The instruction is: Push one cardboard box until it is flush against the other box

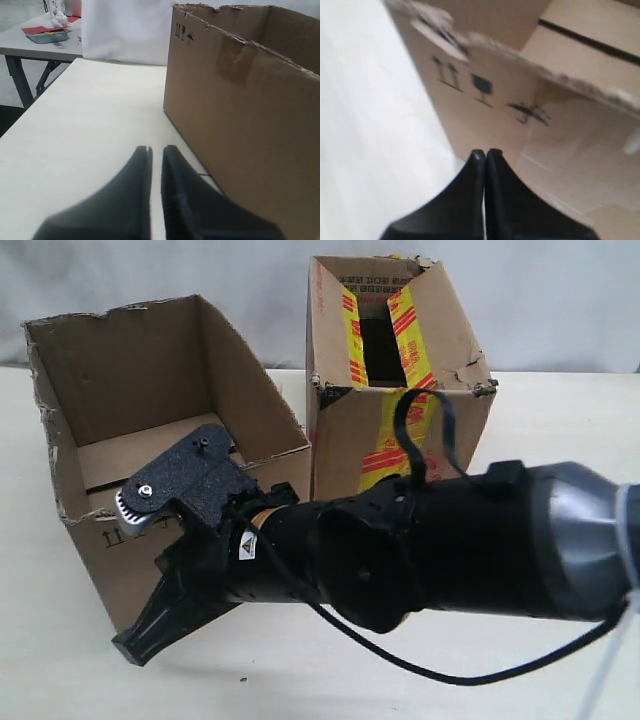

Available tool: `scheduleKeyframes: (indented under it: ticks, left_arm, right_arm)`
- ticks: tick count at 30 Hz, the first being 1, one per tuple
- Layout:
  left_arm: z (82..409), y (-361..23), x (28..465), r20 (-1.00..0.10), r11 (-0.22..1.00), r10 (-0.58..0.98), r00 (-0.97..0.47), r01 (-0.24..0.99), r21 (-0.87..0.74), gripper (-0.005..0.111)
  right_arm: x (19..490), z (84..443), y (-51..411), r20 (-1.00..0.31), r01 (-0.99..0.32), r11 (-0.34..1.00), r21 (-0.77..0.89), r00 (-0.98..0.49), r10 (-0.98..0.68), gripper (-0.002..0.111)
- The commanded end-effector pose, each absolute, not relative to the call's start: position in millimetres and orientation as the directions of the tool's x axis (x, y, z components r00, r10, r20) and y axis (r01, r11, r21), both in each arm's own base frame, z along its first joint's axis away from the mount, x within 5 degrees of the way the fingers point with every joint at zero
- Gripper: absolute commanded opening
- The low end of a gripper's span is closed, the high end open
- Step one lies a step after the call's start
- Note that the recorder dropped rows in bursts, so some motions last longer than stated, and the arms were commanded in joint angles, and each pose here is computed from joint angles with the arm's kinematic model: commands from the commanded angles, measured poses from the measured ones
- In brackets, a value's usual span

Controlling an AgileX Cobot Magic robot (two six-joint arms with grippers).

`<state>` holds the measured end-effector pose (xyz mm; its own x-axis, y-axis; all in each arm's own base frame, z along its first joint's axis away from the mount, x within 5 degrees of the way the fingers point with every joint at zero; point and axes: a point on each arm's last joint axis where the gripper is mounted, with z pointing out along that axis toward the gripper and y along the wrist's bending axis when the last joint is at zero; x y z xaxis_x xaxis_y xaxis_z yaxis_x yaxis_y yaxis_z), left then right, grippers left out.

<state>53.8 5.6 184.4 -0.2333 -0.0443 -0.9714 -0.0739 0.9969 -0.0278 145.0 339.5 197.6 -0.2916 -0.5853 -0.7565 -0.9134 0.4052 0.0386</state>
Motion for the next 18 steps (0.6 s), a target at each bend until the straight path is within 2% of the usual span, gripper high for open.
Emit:
scheduleKeyframes:
  ticks: [1,5,10,18]
  left_arm:
    - [184.4,5.7,53.8,-0.973,0.997,-0.047,-0.226,-0.076,-0.030,0.000]
    - [184.4,5.7,53.8,-0.973,0.997,-0.047,-0.226,-0.076,-0.030,0.000]
    - [184.4,5.7,53.8,-0.973,0.997,-0.047,-0.226,-0.076,-0.030,0.000]
    - [184.4,5.7,53.8,-0.973,0.997,-0.047,-0.226,-0.076,-0.030,0.000]
  right_arm:
    - [116.5,228.0,342.8,-0.791,-0.948,0.316,0.036,-0.221,-0.571,0.000]
    - [88.9,261.0,360.0,-0.847,-0.983,0.178,-0.048,-0.054,-0.529,0.000]
    - [93.0,292.6,396.0,-0.896,-0.983,0.142,-0.116,0.042,-0.442,0.000]
    - [125.3,283.6,471.0,-0.855,-0.955,0.074,-0.288,0.221,-0.469,0.000]
